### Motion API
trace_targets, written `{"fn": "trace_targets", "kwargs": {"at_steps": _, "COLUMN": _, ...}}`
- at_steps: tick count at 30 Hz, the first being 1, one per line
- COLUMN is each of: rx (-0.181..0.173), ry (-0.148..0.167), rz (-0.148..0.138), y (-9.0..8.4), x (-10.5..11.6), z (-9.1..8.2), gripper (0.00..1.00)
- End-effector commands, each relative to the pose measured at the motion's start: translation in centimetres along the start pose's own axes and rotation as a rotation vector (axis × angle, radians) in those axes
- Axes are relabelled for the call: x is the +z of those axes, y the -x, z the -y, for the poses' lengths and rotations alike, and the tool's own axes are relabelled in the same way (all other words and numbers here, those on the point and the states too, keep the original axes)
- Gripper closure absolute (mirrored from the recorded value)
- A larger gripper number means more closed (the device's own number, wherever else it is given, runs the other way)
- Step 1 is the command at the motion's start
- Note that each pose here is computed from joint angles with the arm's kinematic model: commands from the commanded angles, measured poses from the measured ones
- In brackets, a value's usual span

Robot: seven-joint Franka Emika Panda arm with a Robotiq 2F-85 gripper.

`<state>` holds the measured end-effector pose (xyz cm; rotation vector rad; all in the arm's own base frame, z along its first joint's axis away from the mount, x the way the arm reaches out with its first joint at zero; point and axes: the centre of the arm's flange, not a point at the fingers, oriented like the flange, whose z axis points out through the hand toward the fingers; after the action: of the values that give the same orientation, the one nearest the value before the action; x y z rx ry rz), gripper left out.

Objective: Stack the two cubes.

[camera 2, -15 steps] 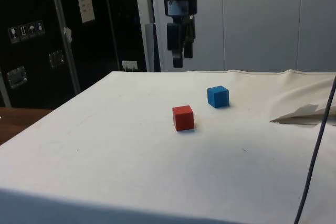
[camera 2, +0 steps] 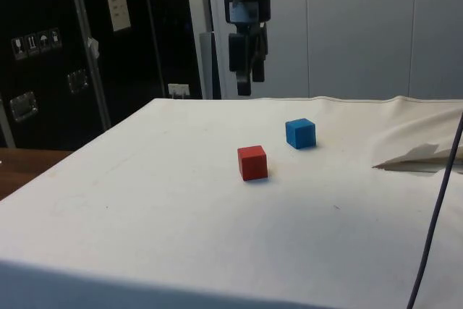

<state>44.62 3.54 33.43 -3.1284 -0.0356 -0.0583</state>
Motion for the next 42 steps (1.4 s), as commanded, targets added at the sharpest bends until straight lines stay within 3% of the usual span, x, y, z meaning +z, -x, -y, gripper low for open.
{"fn": "trace_targets", "kwargs": {"at_steps": 1, "rx": -0.001, "ry": 0.0, "rz": 0.0, "y": 0.0, "x": 0.0, "z": 0.1, "gripper": 0.0}}
{"fn": "trace_targets", "kwargs": {"at_steps": 6, "rx": -0.004, "ry": 0.017, "rz": -0.001, "y": -0.3, "x": 0.0, "z": 1.2, "gripper": 0.0}}
{"fn": "trace_targets", "kwargs": {"at_steps": 9, "rx": -0.006, "ry": 0.019, "rz": -0.001, "y": -0.5, "x": 0.0, "z": 1.9, "gripper": 0.0}}
{"fn": "trace_targets", "kwargs": {"at_steps": 10, "rx": -0.008, "ry": 0.005, "rz": -0.004, "y": -0.3, "x": -0.1, "z": 1.6, "gripper": 0.0}}
{"fn": "trace_targets", "kwargs": {"at_steps": 12, "rx": -0.01, "ry": 0.022, "rz": -0.002, "y": -0.7, "x": 0.1, "z": 2.8, "gripper": 0.0}}
{"fn": "trace_targets", "kwargs": {"at_steps": 22, "rx": -0.025, "ry": 0.023, "rz": 0.002, "y": -1.5, "x": 0.7, "z": 4.7, "gripper": 0.0}}
{"fn": "trace_targets", "kwargs": {"at_steps": 42, "rx": -0.179, "ry": 0.009, "rz": -0.012, "y": -1.9, "x": 3.1, "z": 5.6, "gripper": 0.0}}
